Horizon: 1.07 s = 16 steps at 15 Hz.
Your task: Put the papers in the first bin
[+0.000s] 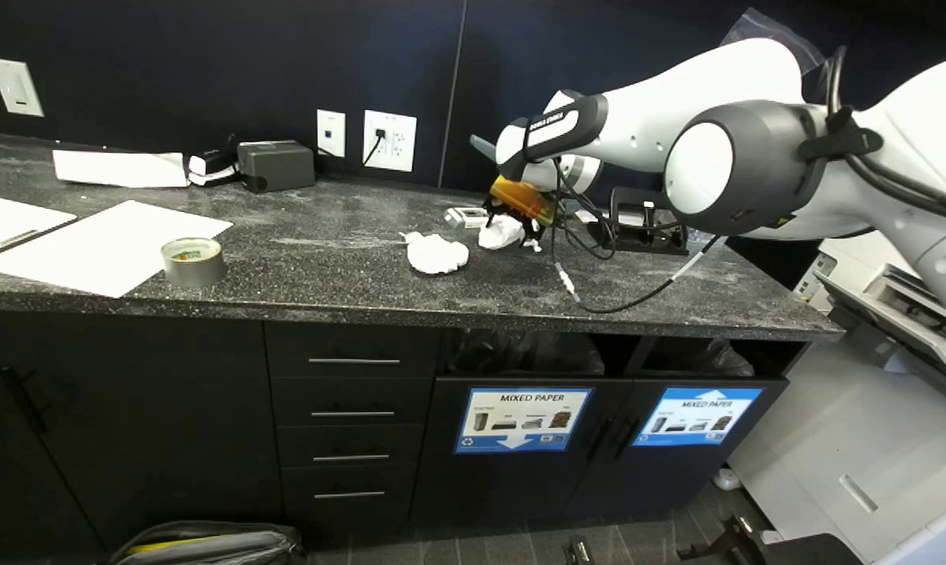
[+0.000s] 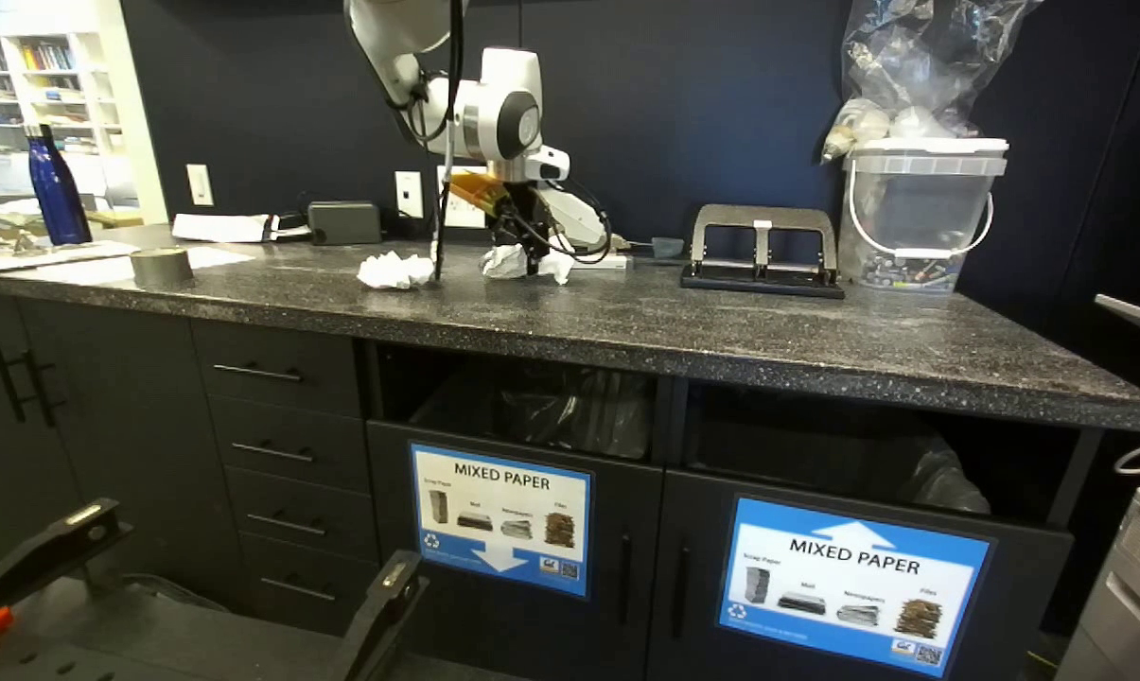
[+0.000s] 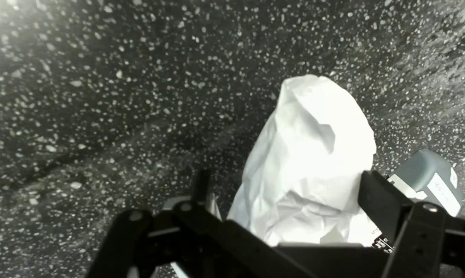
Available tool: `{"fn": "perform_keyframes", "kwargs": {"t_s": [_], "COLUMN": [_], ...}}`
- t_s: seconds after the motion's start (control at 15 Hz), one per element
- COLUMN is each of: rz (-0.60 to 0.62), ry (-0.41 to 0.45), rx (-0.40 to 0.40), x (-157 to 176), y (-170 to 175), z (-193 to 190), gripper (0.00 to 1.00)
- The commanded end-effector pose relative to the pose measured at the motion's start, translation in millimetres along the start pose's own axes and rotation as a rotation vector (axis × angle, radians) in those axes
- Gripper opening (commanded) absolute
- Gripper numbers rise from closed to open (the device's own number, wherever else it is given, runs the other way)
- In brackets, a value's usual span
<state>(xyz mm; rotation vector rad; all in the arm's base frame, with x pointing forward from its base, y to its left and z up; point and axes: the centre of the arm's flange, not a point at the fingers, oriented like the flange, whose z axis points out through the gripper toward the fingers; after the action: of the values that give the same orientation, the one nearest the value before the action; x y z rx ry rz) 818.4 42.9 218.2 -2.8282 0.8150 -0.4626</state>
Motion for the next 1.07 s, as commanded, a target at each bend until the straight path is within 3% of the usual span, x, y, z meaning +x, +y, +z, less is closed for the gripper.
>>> {"fn": "perform_keyframes", "kwargs": {"t_s": [0.0,0.47,0.73,1.0], "rz": [0.012,-0.004,-0.116,-0.275], "ry": [0.043,0.052,0.003,-0.097], "rx": [0.025,0.022,-0.02,-0.151], "x": [16.3,19.6,14.8,1.2], "y": [-9.9,-4.4,4.9,23.6], "z": [7.2,11.6,13.5,7.1], "gripper": [0.65,0.14,0.11,0.11]}}
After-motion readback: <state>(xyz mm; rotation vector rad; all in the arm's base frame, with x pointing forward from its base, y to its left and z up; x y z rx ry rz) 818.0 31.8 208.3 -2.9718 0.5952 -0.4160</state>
